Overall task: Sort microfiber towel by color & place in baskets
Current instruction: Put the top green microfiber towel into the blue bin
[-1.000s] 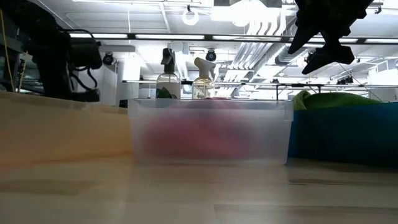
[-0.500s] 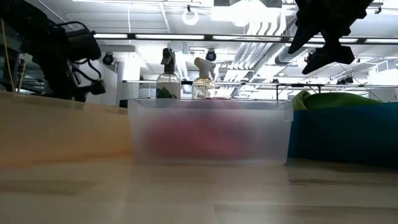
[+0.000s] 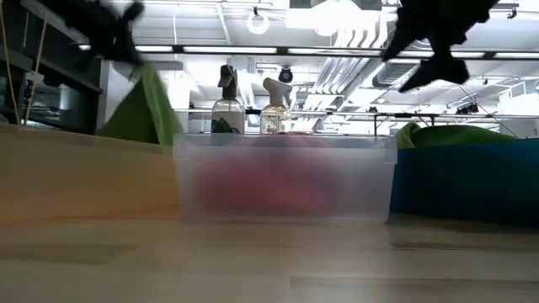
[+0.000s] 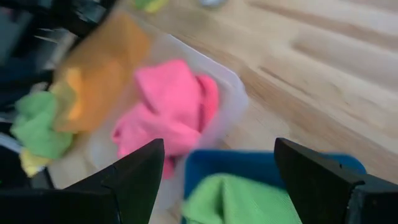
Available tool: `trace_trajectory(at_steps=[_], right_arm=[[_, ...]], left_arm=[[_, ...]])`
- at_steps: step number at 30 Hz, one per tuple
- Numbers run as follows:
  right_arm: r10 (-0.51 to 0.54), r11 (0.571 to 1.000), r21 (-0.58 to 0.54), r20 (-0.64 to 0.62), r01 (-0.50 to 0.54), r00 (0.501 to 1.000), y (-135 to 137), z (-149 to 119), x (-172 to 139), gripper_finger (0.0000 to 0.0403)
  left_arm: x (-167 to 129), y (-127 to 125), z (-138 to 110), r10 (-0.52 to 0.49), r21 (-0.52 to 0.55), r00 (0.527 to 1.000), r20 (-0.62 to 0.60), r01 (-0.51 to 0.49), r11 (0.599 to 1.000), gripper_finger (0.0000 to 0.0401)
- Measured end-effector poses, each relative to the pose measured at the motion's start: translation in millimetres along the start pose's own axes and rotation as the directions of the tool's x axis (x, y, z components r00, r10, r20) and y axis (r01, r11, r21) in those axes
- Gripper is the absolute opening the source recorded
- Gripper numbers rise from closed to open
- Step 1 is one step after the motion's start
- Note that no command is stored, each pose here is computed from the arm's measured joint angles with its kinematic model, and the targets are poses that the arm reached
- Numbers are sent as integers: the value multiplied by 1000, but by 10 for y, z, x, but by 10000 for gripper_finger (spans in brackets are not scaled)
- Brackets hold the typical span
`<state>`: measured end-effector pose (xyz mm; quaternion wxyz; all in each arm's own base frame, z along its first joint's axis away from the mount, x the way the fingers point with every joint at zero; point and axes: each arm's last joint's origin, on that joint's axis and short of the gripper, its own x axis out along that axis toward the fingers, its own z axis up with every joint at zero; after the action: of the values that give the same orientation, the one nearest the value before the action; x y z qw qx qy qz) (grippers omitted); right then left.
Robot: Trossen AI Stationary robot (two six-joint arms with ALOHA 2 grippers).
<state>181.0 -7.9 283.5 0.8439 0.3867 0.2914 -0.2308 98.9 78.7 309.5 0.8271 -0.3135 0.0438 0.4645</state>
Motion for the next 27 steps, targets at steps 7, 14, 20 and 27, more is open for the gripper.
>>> trace_trajectory(at_steps=[7, 14, 20, 27], right_arm=[[234, 969, -124, 188, -213, 954, 227, 184, -45, 300], [442, 894, -222, 295, -389, 847, 407, 320, -140, 300], [547, 831, -303, 298, -466, 782, 534, 375, -53, 300], [608, 786, -339, 281, -516, 742, 672, 405, 240, 300]], left_arm=[[-521, -472, 562, -405, 111, 914, -8, 403, 908, 0], [-718, -999, 878, -667, 134, 733, -132, 680, 721, 0], [-323, -1633, 625, -700, 175, 638, -321, 766, 618, 0], [105, -2275, 507, -754, 211, 589, -290, 808, 550, 0]])
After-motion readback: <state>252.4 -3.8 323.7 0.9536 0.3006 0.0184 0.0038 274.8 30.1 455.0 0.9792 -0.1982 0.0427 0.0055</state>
